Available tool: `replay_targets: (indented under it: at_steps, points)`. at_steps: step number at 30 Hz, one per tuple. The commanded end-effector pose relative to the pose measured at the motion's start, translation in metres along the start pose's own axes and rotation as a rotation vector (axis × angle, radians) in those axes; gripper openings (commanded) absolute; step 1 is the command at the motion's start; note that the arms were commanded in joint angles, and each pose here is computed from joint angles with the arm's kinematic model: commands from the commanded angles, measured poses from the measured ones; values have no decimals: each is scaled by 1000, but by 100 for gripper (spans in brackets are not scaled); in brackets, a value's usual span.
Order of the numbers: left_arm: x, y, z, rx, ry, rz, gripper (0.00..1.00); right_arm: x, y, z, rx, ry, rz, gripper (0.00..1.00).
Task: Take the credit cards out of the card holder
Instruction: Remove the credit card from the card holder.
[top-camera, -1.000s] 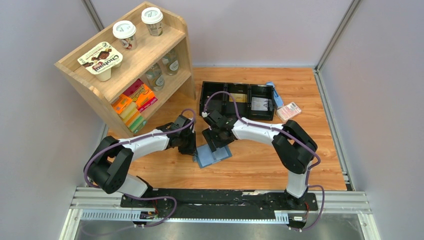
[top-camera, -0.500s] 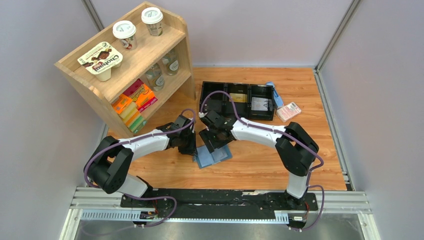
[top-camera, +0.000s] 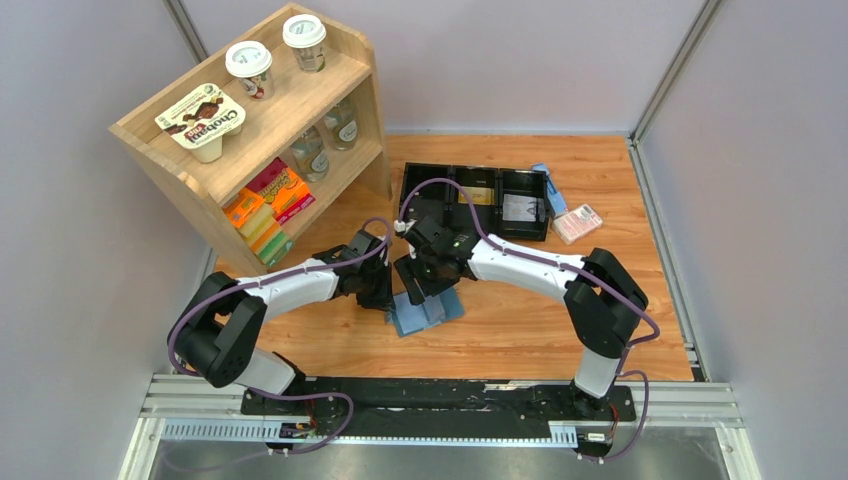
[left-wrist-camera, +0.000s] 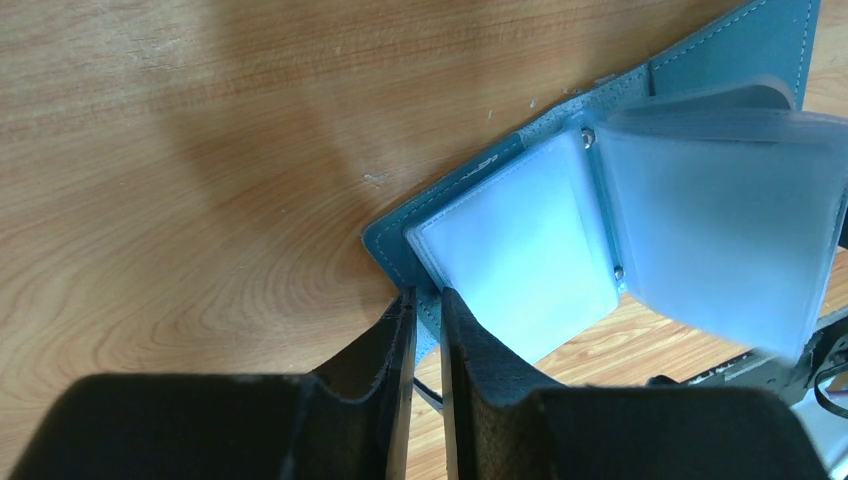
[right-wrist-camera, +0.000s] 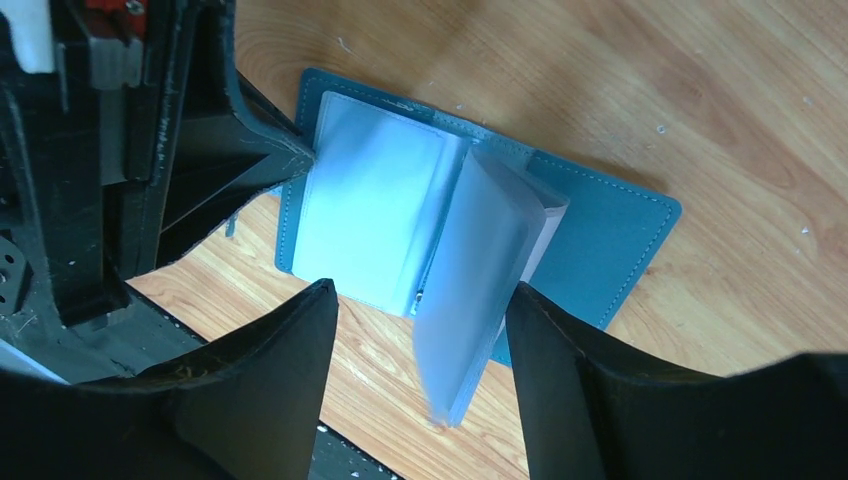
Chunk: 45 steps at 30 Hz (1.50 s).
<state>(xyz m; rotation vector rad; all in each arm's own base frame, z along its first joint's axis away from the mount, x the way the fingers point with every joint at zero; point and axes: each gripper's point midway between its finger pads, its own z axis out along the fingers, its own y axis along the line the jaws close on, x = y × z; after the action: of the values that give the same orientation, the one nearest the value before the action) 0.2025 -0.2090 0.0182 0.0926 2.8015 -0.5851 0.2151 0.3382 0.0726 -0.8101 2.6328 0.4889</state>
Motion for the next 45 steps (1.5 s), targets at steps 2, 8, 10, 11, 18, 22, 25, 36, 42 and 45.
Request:
replay_targets:
  at_steps: [2, 8, 10, 11, 18, 22, 25, 36, 42, 45]
  points:
    - [-3, -4, -1, 14, -5, 8, 22, -16, 12, -11, -61, -74, 25, 64]
    - [-3, -4, -1, 12, -6, 10, 22, -18, 10, -12, -71, -83, 44, 64]
    - [-4, -4, -1, 12, -6, 10, 22, -19, 8, -14, -66, -89, 45, 64]
    - [-3, -4, -1, 11, -5, 9, 22, -21, 8, -15, -67, -93, 46, 63]
    - [-3, -4, -1, 11, -3, 11, 22, -25, -25, -20, 120, -124, 58, 74]
    - [-3, -4, -1, 11, -4, 11, 22, -25, -39, -18, 187, -123, 26, 79]
    - [-3, -4, 0, 13, -2, 11, 22, -25, -35, -11, 166, -116, 10, 80]
    - [-3, -4, -2, 13, -7, 8, 22, -20, -30, 22, 128, -57, -14, 87]
    - [-3, -4, -1, 13, -4, 11, 22, -16, -32, 31, 128, -39, -14, 83]
    - [-4, -4, -1, 12, -6, 11, 22, -15, -30, 32, 120, -34, -15, 80]
